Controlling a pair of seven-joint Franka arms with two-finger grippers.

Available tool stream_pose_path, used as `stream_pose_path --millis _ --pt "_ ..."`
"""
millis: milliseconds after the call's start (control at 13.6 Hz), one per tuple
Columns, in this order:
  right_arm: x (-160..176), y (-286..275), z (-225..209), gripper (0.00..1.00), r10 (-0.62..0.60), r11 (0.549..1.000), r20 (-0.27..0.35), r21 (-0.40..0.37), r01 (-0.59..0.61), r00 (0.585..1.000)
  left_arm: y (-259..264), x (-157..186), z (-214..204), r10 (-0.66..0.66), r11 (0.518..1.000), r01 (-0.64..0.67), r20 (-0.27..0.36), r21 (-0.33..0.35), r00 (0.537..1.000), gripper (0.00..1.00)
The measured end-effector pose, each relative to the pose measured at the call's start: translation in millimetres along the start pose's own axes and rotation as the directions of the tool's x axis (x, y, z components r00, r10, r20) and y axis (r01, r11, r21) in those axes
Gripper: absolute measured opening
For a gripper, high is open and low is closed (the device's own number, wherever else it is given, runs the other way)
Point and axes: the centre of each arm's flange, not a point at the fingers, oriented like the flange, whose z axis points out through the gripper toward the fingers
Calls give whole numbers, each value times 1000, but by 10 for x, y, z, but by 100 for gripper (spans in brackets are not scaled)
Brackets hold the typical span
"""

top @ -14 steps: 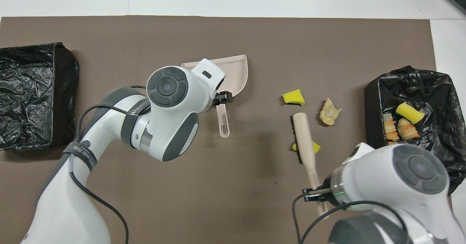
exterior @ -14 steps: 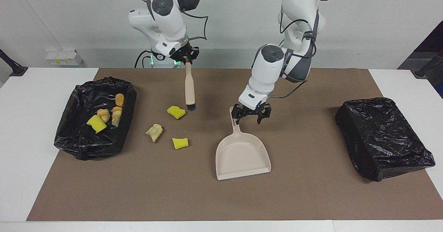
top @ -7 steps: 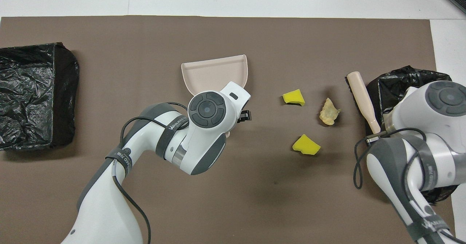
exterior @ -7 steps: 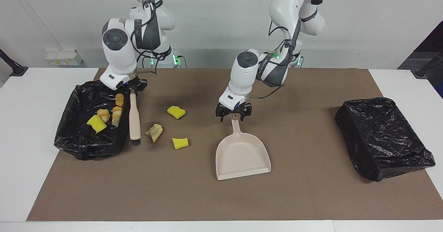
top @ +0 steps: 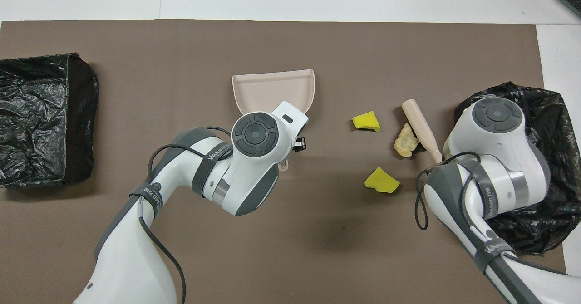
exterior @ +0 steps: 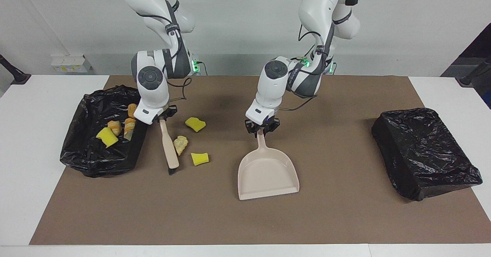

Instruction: Sweep and dump trash in bin

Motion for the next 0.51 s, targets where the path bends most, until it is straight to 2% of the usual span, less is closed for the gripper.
stream_pose_path --millis 220,513 --pt "63 -480 -54 26 33 995 -8 94 -32 999 -475 319 -362 41 999 -41 -6 4 999 32" --pt "-33 -764 -267 26 145 985 34 88 -148 989 -647 420 -507 127 992 -127 -17 1 992 32"
